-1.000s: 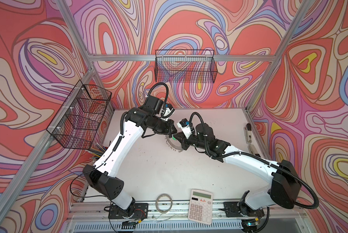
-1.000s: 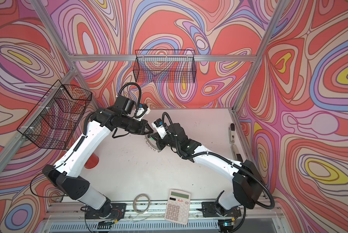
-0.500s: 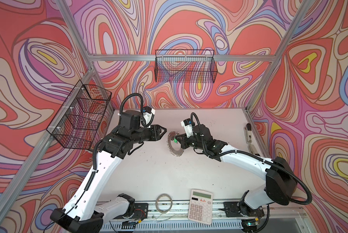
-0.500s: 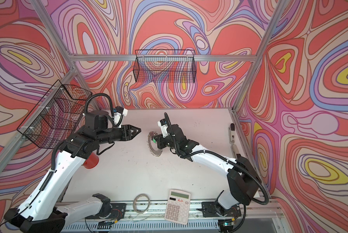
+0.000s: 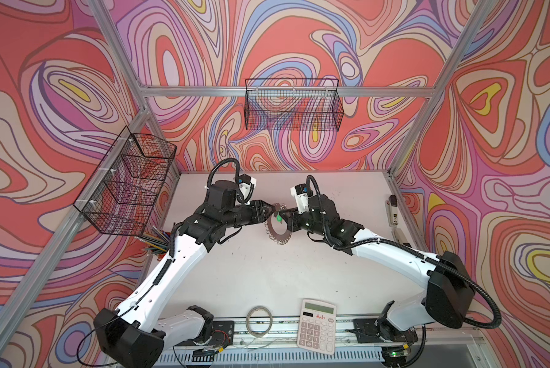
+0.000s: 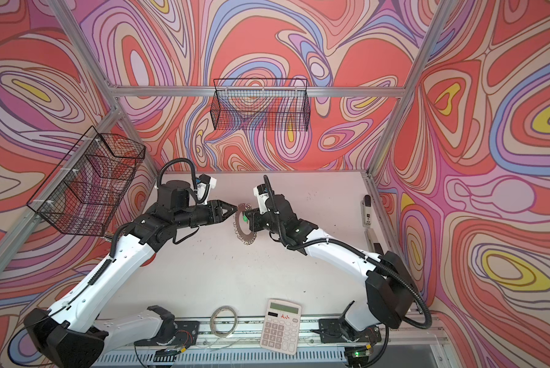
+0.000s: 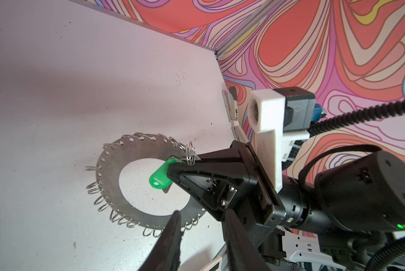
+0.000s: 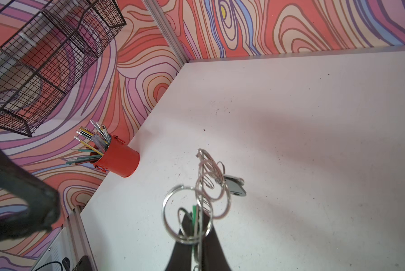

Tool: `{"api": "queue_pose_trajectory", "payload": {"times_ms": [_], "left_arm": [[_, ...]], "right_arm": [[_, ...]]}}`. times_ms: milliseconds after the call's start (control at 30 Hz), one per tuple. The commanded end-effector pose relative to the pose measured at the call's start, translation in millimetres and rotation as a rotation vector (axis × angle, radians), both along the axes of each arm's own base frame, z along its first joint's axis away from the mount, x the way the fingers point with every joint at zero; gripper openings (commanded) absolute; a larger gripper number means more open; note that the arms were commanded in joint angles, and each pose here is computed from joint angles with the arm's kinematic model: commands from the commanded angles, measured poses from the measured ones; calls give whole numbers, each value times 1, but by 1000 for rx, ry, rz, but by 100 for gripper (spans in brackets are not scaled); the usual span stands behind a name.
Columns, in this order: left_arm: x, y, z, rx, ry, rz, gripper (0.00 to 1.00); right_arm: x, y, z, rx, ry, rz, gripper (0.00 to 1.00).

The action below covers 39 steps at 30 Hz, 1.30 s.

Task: Attach keys to a key ring
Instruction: Insert the key into the keyring.

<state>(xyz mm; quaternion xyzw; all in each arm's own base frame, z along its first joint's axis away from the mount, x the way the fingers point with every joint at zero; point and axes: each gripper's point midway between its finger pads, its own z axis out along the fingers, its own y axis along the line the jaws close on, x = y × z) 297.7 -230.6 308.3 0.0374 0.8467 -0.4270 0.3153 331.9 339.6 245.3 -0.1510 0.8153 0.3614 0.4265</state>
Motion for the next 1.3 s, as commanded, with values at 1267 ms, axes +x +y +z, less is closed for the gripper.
{"api": "queue_pose_trajectory", "payload": {"times_ms": [1267], "left_arm": [[26, -30, -18, -20, 32, -55, 16]], "right_arm": [[-7, 22, 36, 78, -79, 64, 0]]}}
